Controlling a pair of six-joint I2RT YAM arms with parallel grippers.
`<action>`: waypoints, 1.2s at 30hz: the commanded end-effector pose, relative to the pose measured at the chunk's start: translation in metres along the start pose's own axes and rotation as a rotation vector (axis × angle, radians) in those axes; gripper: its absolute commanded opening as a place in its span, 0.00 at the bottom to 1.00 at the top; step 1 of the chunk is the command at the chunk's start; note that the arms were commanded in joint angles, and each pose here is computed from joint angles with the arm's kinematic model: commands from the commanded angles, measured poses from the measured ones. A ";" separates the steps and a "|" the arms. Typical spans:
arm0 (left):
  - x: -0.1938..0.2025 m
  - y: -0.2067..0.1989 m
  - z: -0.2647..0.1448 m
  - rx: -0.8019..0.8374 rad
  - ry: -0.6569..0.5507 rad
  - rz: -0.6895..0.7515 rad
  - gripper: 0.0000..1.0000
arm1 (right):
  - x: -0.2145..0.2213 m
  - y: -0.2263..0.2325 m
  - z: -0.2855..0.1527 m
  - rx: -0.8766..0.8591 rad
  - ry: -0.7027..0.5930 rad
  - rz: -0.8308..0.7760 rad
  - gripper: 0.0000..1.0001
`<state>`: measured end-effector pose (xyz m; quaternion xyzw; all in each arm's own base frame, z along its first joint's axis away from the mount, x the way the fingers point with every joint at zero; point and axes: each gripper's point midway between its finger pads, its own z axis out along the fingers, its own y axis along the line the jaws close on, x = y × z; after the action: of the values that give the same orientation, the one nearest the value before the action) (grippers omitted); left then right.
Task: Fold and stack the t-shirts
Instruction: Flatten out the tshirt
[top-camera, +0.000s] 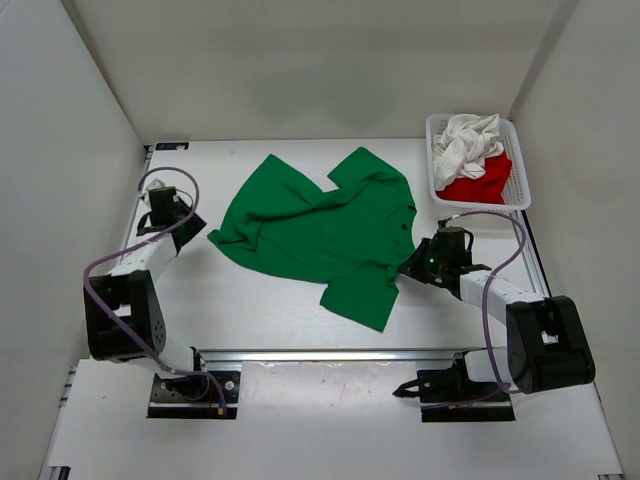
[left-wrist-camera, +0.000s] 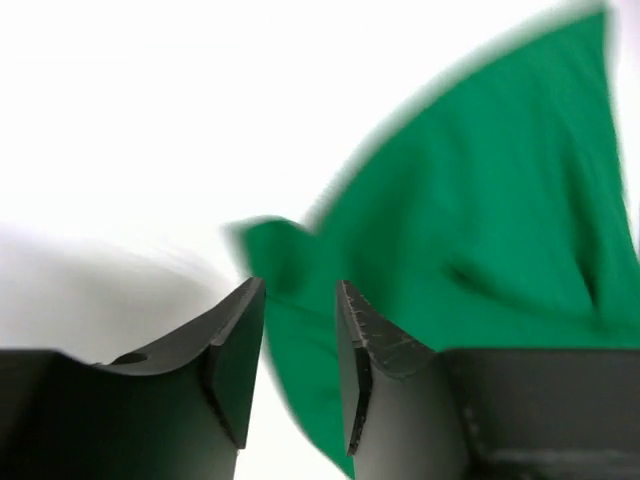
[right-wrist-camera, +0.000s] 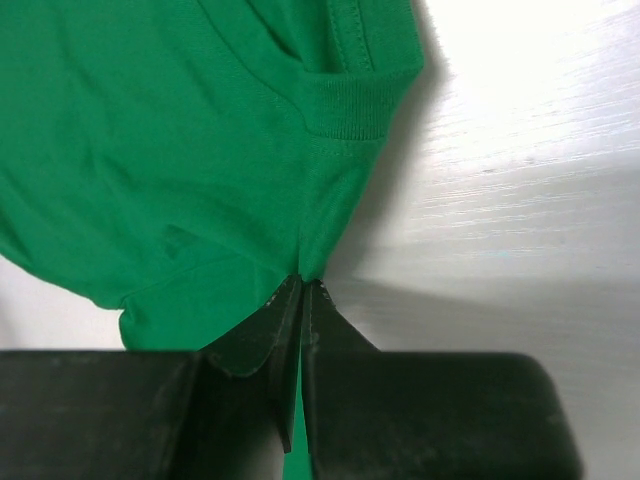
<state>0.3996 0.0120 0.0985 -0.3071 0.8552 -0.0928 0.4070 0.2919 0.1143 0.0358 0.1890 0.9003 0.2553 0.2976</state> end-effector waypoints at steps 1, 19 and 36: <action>0.000 0.022 0.017 -0.011 0.010 -0.101 0.43 | -0.006 0.014 -0.003 -0.050 -0.029 -0.036 0.00; 0.044 0.028 0.062 -0.061 0.153 -0.090 0.35 | -0.009 0.013 -0.005 -0.052 -0.043 -0.028 0.00; 0.010 0.026 0.036 -0.063 0.025 -0.088 0.00 | -0.012 0.005 -0.009 -0.010 -0.041 -0.008 0.00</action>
<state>0.4129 0.0215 0.0284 -0.3575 0.8621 -0.0947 0.3465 0.2910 0.1150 0.0403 0.1848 0.8983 0.2592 0.3028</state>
